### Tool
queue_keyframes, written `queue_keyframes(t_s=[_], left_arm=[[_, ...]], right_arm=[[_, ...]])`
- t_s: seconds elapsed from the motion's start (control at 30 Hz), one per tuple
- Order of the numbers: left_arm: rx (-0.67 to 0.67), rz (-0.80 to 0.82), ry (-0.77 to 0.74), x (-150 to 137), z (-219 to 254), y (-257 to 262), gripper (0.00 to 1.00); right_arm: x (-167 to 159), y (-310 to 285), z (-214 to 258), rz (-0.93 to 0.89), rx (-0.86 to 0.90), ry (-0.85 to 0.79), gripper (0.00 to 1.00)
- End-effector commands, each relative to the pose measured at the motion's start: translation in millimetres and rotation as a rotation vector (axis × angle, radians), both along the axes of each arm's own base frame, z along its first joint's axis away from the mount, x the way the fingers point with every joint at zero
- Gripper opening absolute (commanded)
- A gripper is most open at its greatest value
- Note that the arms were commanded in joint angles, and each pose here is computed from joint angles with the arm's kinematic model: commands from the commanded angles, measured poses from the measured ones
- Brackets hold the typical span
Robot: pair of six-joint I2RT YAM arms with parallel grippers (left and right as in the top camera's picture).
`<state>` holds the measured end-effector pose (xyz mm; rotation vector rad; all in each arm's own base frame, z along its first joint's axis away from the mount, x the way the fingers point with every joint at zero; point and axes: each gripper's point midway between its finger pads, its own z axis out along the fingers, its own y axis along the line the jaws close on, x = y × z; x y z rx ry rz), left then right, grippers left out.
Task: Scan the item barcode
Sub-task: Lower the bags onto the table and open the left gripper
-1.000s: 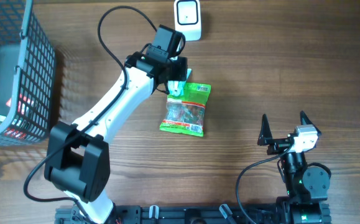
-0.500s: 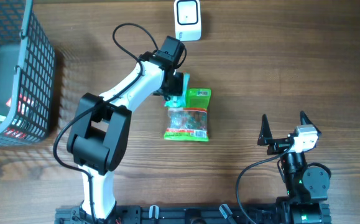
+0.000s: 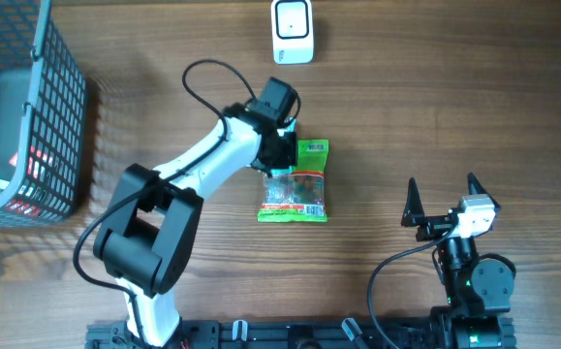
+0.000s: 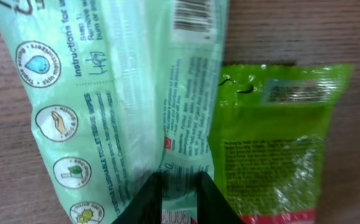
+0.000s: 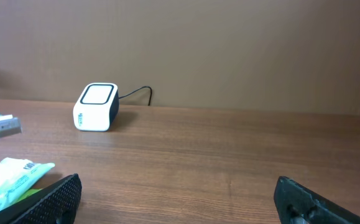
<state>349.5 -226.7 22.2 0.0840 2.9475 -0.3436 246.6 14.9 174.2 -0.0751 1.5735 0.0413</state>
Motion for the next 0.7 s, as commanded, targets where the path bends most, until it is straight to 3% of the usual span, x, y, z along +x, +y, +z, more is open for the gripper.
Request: queue_keyframes(t_s=[0.0,0.07,0.13,0.17,0.23,0.27,0.4,0.5,0.67], left_arm=[[0.132,0.086,0.036,-19.7,-37.7,32.7,0.19],[0.138,0.07,0.053,-24.5,-35.1,35.7,0.25],[0.109,0.066,0.005,-16.8,-12.7,35.4,0.48],[0.09,0.075,-0.027,-11.2,2.0,35.3,0.54],[0.028,0.104,-0.13,4.2,46.2,37.1,0.94],[0.006,0.114,-0.169,8.2,62.6,39.1,1.0],[0.089,0.17,-0.259,19.4,78.3,62.4,1.0],[0.146,0.076,-0.277,25.6,57.3,63.5,1.0],[0.175,0.088,-0.235,39.2,12.9,67.0,1.0]], right_arm=[[-0.3,0.8,1.2,0.006,-0.004,-0.007,1.0],[-0.3,0.8,1.2,0.006,-0.004,-0.007,1.0],[-0.3,0.8,1.2,0.006,-0.004,-0.007,1.0],[-0.3,0.8,1.2,0.006,-0.004,-0.007,1.0],[-0.3,0.8,1.2,0.006,-0.004,-0.007,1.0],[-0.3,0.8,1.2,0.006,-0.004,-0.007,1.0],[-0.3,0.8,1.2,0.006,-0.004,-0.007,1.0],[-0.3,0.8,1.2,0.006,-0.004,-0.007,1.0],[-0.3,0.8,1.2,0.006,-0.004,-0.007,1.0]])
